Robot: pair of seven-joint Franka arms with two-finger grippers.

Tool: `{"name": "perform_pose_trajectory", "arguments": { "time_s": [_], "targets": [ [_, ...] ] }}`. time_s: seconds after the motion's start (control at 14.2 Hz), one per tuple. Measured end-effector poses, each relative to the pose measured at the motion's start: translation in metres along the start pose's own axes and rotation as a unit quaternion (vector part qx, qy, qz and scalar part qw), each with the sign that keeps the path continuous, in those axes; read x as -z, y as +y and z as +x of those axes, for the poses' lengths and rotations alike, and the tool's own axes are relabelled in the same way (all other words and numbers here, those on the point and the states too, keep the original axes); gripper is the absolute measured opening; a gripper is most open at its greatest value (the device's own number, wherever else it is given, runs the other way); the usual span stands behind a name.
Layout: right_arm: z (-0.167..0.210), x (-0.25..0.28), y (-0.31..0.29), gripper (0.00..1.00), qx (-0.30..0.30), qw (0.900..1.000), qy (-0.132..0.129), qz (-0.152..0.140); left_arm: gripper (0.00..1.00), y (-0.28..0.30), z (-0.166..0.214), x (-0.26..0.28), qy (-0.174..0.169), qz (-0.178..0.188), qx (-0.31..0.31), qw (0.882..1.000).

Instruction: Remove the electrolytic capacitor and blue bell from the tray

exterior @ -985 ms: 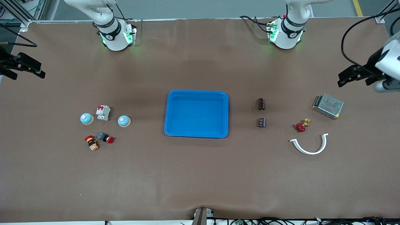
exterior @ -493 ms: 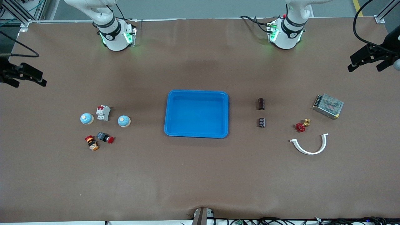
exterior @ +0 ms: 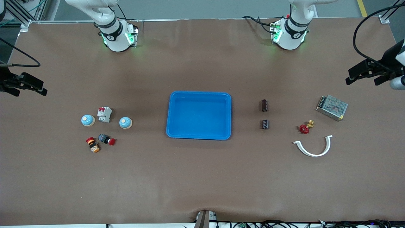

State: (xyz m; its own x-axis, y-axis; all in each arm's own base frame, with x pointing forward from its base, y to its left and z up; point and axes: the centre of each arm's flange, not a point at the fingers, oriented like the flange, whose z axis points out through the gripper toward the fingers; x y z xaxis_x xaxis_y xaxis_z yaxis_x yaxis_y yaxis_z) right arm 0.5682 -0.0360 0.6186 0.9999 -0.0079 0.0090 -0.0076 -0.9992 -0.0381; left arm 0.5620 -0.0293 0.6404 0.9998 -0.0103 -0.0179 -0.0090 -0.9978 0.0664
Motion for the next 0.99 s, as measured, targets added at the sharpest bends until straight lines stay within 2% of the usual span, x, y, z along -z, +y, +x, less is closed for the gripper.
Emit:
{"name": "perform_pose_trajectory", "arguments": {
  "time_s": [0.14, 0.42, 0.63, 0.99],
  "targets": [
    [0.0001, 0.0005, 0.0054, 1.0, -0.005, 1.0, 0.002, 0.0, 1.0, 0.002, 0.0029, 0.0003, 0.0, 0.0, -0.001, 1.0],
    [0.0041, 0.0042, 0.0086, 1.0, -0.007, 1.0, 0.022, -0.002, 1.0, 0.0009, 0.0029, 0.0024, 0.0, 0.001, -0.01, 1.0],
    [0.0044, 0.0047, 0.0105, 1.0, -0.009, 1.0, 0.024, -0.002, 1.0, -0.0034, 0.0033, 0.0029, 0.001, 0.02, -0.019, 1.0],
    [0.0044, 0.0048, 0.0107, 1.0, -0.009, 1.0, 0.024, -0.002, 1.0, -0.0036, 0.0062, 0.0058, 0.015, 0.024, -0.019, 0.999]
  ]
}}
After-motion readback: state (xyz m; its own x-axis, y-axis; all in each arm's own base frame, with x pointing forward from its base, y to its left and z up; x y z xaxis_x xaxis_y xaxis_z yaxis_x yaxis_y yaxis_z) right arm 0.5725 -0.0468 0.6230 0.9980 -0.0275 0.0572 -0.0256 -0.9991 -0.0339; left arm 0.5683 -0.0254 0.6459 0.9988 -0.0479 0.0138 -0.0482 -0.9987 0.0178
